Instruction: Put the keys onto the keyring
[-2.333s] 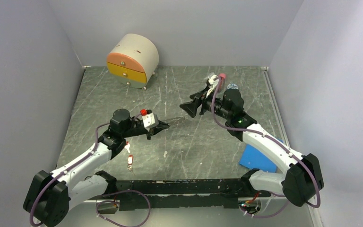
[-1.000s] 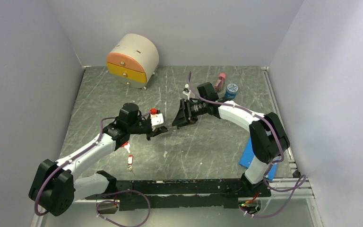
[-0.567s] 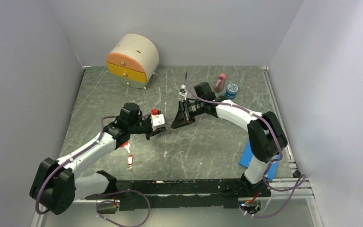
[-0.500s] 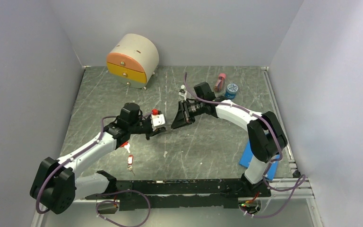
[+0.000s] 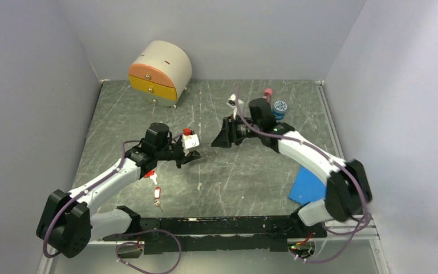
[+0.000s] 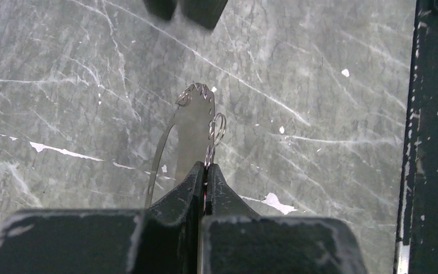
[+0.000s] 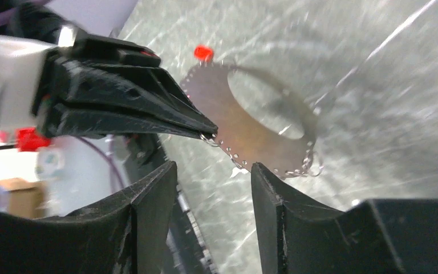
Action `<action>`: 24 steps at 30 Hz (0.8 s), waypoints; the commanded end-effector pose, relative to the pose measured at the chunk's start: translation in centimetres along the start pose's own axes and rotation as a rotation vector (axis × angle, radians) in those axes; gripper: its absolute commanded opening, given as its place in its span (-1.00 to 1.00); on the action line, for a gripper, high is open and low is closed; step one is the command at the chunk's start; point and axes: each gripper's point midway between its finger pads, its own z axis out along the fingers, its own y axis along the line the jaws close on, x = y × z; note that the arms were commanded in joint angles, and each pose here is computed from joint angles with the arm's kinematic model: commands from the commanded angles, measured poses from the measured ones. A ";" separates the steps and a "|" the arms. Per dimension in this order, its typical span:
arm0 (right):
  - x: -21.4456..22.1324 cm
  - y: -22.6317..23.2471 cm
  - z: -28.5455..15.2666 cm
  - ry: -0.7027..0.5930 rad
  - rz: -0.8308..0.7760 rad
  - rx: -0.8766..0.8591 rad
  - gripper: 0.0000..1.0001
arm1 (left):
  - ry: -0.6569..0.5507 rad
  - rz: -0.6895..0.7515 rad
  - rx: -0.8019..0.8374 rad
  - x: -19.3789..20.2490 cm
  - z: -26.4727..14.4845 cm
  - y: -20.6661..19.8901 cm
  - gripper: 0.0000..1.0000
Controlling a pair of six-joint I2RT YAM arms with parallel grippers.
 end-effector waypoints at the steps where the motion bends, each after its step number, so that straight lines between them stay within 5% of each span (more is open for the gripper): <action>1: -5.7 1.8 -4.0 -0.359 -0.431 0.077 0.12 | -0.093 -0.063 -0.016 -4.1 -0.3 0.9 -0.95; 5: -5.6 2.7 -6.4 -0.512 -0.779 0.104 0.17 | -0.099 -0.154 -0.009 -5.1 -0.1 1.1 -0.95; 7: -4.6 2.4 -6.9 -0.531 -0.936 0.129 0.38 | -0.101 -0.201 -0.008 -5.6 0.0 1.2 -0.95; 14: -0.6 2.2 -5.8 -0.368 -1.497 0.145 0.57 | -0.132 -0.280 0.021 -7.3 0.0 1.0 -0.95; 24: 0.1 7.5 -4.7 -0.509 -1.524 -0.037 0.61 | -0.326 0.102 0.024 -8.3 -1.5 -0.7 -0.95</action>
